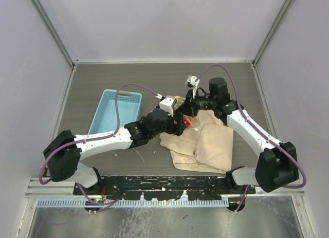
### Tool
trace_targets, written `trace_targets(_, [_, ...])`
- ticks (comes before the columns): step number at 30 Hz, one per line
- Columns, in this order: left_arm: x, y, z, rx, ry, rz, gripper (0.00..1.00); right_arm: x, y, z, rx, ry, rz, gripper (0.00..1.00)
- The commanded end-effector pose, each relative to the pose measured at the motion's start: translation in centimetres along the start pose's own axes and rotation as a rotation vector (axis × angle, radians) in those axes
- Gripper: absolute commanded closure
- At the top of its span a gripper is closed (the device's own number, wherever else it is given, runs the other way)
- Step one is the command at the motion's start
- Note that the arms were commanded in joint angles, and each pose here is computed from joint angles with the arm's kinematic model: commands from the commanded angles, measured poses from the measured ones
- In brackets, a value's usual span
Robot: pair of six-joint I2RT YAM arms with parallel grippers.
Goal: Open the zip-top bag and remove the fake food
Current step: Pick up the fake fruit from the zipper food storage bag.
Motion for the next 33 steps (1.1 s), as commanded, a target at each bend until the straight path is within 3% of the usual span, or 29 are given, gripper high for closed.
trace_targets(1, [1.7, 1.2, -0.5, -0.064, -0.026, -0.046, 0.20, 2.3, -0.1, -0.1, 0.009, -0.062, -0.045, 0.99])
trace_targets(4, [1.9, 2.1, -0.3, -0.067, 0.005, -0.065, 0.14, 2.3, 0.1, 0.1, 0.029, -0.049, -0.047, 0.99])
trace_targets(10, [1.1, 3.7, 0.6, -0.065, 0.063, -0.085, 0.14, 2.6, -0.1, 0.3, 0.032, -0.048, -0.055, 0.99])
trace_targets(15, [1.5, 3.7, -0.3, -0.123, 0.112, -0.103, 0.31, 1.9, 0.2, 0.0, 0.027, -0.032, -0.040, 0.99])
trace_targets(18, [1.3, 3.8, -0.8, -0.155, 0.143, -0.087, 0.34, 1.8, 0.3, -0.1, 0.030, -0.028, -0.037, 0.99])
trace_targets(22, [0.3, 4.4, -0.9, -0.169, 0.147, -0.047, 0.28, 1.8, 0.2, -0.1, 0.027, -0.031, -0.036, 0.99])
trace_targets(27, [-0.6, 6.0, 1.5, -0.059, 0.105, -0.056, 0.16, 1.2, 0.4, -0.3, 0.024, -0.023, -0.026, 0.99])
trace_targets(33, [-0.8, 7.1, 1.6, -0.059, 0.083, -0.075, 0.14, 1.1, 0.4, -0.5, 0.020, -0.022, -0.023, 0.99])
Point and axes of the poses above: each gripper's point midway between its finger pads, its own y axis out along the fingers, its own z axis along the line the jaws close on, x = y × z, the point moved 1 cm from there along -y, back along the fingers, and after that the axes turned 14 degrees about -y, right-handed, at the moved point
